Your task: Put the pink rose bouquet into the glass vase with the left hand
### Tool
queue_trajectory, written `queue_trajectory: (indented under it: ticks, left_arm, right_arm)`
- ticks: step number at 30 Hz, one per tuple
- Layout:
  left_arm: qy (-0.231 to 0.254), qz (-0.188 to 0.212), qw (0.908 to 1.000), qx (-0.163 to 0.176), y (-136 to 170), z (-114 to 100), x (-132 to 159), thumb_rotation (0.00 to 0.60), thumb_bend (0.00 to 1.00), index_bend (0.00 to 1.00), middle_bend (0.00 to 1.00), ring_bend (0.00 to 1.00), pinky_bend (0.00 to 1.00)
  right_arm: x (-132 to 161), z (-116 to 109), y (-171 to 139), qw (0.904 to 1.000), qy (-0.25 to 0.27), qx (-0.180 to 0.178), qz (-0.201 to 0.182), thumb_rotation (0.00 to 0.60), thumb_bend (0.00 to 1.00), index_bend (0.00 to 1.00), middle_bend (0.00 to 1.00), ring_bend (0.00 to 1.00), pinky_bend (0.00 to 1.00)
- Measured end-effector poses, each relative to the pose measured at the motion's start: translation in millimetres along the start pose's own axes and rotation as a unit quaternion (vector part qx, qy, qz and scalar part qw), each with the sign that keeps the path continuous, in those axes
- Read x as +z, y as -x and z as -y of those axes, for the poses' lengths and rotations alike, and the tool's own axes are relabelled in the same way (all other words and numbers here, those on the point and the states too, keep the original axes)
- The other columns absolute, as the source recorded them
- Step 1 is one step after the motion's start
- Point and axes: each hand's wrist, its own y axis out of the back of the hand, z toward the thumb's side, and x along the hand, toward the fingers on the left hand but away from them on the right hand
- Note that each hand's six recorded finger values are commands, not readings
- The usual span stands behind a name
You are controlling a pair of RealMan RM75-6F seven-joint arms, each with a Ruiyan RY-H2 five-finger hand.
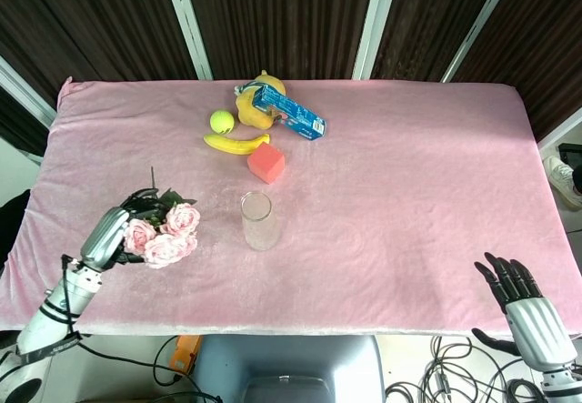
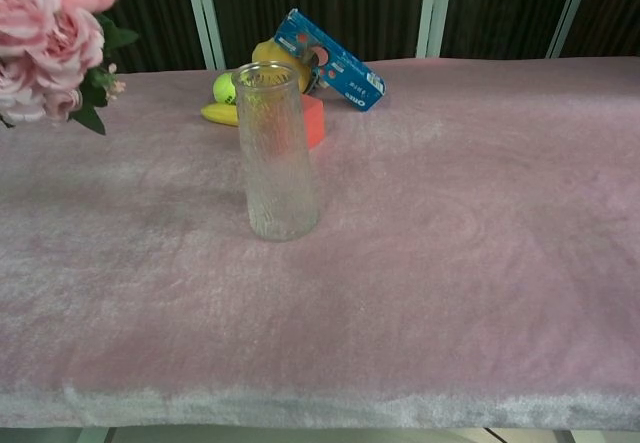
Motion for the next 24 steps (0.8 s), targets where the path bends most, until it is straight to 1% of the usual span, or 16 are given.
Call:
queue_trajectory:
  ticks: [2,3,5,8,9,12,15,17,21,24]
  left_arm:
    - [0.037,0.01,0.9992,0.007,0.7,-6.7,16.2,0.6,0.53,0.82,0.78,0.51,0.16]
    - [0.064,0.017,0.9977,0.01,0.9,-11.1,27.5,0.6,0.53,0.82,0.78,0.51,0.16]
    - [0.105,0.025,0.9941,0.014,0.9,-19.4,45.6,0.6,0.53,0.82,0.78,0.51,0.16]
    - [0.177,0.032,0.9835,0.015,0.1,-30.7,75.5,0.6,0.53,0.82,0.79,0.52,0.17]
    - [0.208,0.031,0.9775,0.014,-0.6,-34.4,86.7,0.6,0.53,0.82,0.79,0.52,0.18]
    - [0.265,0.02,0.9641,0.006,-4.0,-44.7,109.0,0.6,0.53,0.82,0.79,0.53,0.18]
    - [0.279,-0.002,0.9602,-0.004,-10.0,-53.8,123.4,0.6,0.53,0.82,0.79,0.53,0.19]
    - [0.288,-0.012,0.9575,-0.014,-13.9,-54.5,131.6,0.6,0.52,0.82,0.79,0.53,0.19]
    - [0.321,-0.025,0.9457,-0.044,-24.1,-46.0,146.2,0.6,0.51,0.82,0.8,0.53,0.19]
    - [0.329,-0.038,0.9407,-0.072,-31.9,-35.5,153.6,0.6,0.52,0.82,0.8,0.53,0.19]
  right_arm:
    - [0.5,0.7,0.9,1.0,0.0,0.001,-0.001,0.6,0.21,0.0,0.0,0.0,0.0]
    - [0.7,1.1,1.3,1.0,-0.001,0.002,-0.001,0.6,0.21,0.0,0.0,0.0,0.0]
    - [1.2,1.6,2.0,1.0,-0.001,0.003,-0.002,0.6,0.21,0.0,0.0,0.0,0.0]
    - [0.8,2.0,2.5,1.0,0.0,0.005,-0.002,0.6,0.21,0.0,0.0,0.0,0.0]
    - [0.7,2.1,2.7,1.0,0.0,0.005,-0.002,0.6,0.21,0.0,0.0,0.0,0.0]
    - [0.4,2.9,3.3,1.0,0.001,0.008,-0.002,0.6,0.21,0.0,0.0,0.0,0.0]
    - [0.7,3.8,3.7,0.9999,0.0,0.011,-0.004,0.6,0.21,0.0,0.0,0.0,0.0]
    - [0.5,3.8,3.8,0.9999,0.0,0.011,-0.003,0.6,0.21,0.0,0.0,0.0,0.0]
    - [0.5,4.4,4.2,0.9999,0.001,0.013,-0.003,0.6,0.21,0.0,0.0,0.0,0.0]
    - [0.7,4.9,4.4,0.9999,0.001,0.014,-0.003,0.6,0.21,0.0,0.0,0.0,0.0]
